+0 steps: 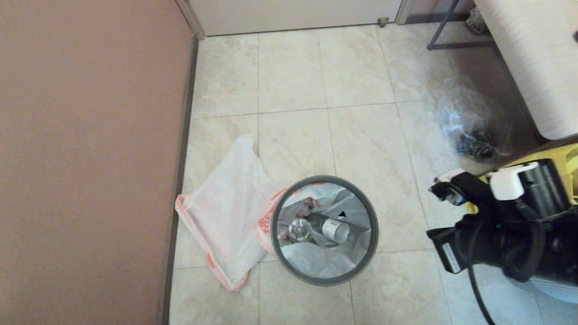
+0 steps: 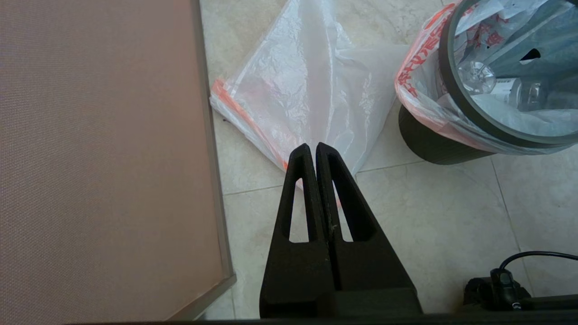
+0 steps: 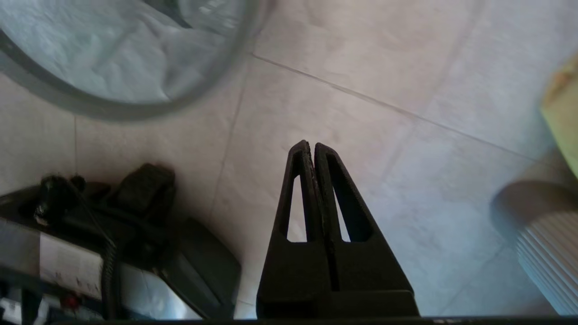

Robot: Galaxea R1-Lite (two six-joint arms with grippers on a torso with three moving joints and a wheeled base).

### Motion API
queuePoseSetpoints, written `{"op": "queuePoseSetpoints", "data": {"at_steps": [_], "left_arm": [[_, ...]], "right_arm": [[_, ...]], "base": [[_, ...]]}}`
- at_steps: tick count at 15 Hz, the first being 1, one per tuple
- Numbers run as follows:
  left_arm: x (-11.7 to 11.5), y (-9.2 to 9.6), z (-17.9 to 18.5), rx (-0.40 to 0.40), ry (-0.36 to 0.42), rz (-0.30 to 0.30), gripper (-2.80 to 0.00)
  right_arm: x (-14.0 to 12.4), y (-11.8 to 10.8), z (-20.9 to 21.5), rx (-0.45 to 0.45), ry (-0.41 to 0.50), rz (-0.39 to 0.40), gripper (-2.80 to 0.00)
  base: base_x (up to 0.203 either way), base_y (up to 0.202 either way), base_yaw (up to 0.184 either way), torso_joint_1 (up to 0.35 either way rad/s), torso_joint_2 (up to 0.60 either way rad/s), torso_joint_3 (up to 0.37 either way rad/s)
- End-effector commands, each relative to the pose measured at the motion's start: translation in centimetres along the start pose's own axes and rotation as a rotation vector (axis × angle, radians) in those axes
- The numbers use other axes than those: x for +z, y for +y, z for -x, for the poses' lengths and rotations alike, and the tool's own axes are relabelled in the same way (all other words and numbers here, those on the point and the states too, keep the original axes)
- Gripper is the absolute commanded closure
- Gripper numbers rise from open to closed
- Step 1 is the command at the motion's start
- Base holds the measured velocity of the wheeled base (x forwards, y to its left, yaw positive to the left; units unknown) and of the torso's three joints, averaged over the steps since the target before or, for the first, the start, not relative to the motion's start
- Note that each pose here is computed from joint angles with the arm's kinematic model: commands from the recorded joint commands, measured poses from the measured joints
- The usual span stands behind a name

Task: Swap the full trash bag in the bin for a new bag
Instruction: Place the trash can ring on the floor

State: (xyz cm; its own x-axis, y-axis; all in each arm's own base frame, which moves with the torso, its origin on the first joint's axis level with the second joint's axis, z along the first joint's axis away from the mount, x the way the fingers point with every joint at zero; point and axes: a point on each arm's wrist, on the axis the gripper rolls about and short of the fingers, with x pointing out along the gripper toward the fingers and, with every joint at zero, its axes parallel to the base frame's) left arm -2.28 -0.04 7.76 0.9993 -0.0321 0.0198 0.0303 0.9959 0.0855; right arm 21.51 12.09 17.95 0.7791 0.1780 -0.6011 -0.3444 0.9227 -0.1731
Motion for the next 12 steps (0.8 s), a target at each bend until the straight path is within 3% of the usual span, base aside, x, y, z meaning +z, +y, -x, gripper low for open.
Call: {"op": "queuePoseSetpoints", "data": {"at_steps": [1, 6, 9, 10, 12], "left_arm": [[-0.3, 0.0, -0.1, -0.001, 0.011, -0.001, 0.0], [-0.3, 0.0, -0.1, -0.001, 0.011, -0.001, 0.0], [-0.3, 0.0, -0.1, -0.001, 0.011, -0.001, 0.0], [-0.3, 0.0, -0.1, -0.001, 0.011, -0.001, 0.0], [-0.3, 0.0, -0.1, -0.001, 0.011, -0.001, 0.0]], "right_arm": [[0.1, 2.4, -3.0, 0.016, 0.064, 0.042, 0.0], [1.8, 2.9, -8.4, -0.018, 0.079, -0.051, 0.0], [2.3, 3.2, -10.8, -0.029, -0.014, -0.058, 0.0], [2.7, 3.2, -11.0, -0.034, -0.028, -0.042, -2.8], [4.2, 3.5, -11.4, -0.078, -0.072, -0.05, -2.8]], "base": [[0.0, 0.0, 0.0, 0.0, 0.0, 0.0], [0.0, 0.0, 0.0, 0.0, 0.0, 0.0], [0.0, 0.0, 0.0, 0.0, 0.0, 0.0], [0.0, 0.0, 0.0, 0.0, 0.0, 0.0], [0.0, 0.0, 0.0, 0.0, 0.0, 0.0]]}}
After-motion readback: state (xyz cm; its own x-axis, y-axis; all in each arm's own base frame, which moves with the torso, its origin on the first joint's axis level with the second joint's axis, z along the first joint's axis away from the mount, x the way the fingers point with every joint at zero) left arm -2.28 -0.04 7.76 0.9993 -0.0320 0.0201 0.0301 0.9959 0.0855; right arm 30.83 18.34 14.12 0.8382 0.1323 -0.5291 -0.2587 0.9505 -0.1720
